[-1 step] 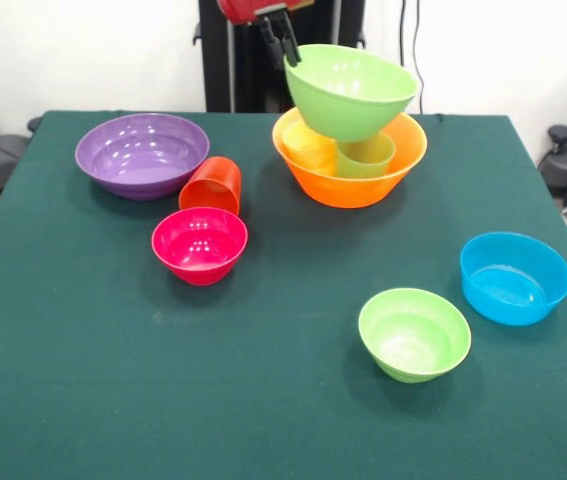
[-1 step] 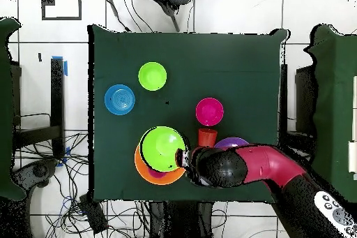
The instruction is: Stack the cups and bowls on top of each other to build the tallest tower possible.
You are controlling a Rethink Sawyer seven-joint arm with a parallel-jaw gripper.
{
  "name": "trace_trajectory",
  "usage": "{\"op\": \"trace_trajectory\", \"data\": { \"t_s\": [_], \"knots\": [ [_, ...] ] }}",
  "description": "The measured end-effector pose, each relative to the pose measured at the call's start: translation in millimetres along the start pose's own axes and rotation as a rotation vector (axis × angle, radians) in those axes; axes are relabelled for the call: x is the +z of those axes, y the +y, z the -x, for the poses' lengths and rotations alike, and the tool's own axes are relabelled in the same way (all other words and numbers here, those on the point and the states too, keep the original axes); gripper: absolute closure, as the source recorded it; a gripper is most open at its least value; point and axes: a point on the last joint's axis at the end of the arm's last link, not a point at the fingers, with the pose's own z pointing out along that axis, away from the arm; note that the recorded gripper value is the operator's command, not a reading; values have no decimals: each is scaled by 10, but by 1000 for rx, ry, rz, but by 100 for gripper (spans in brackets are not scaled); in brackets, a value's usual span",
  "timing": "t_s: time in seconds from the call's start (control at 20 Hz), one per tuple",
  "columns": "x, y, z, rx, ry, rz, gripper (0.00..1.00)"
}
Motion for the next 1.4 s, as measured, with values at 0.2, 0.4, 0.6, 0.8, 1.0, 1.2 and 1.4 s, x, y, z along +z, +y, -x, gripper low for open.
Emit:
{"op": "trace_trajectory", "data": {
  "t_s": [0.2,0.4,0.6,0.8,1.0,1.2,1.4],
  "knots": [
    [68,-15,-50,-18,10,-13,100],
    [119,-45,-92,-20,20,-17,100],
    [154,-63,-118,-15,28,-14,100],
    [156,-64,-119,-16,28,-14,100],
    [156,-65,-119,-16,28,-15,100],
    [157,-66,-121,-17,28,-15,100],
    [158,-67,-123,-18,28,-16,100]
  ]
}}
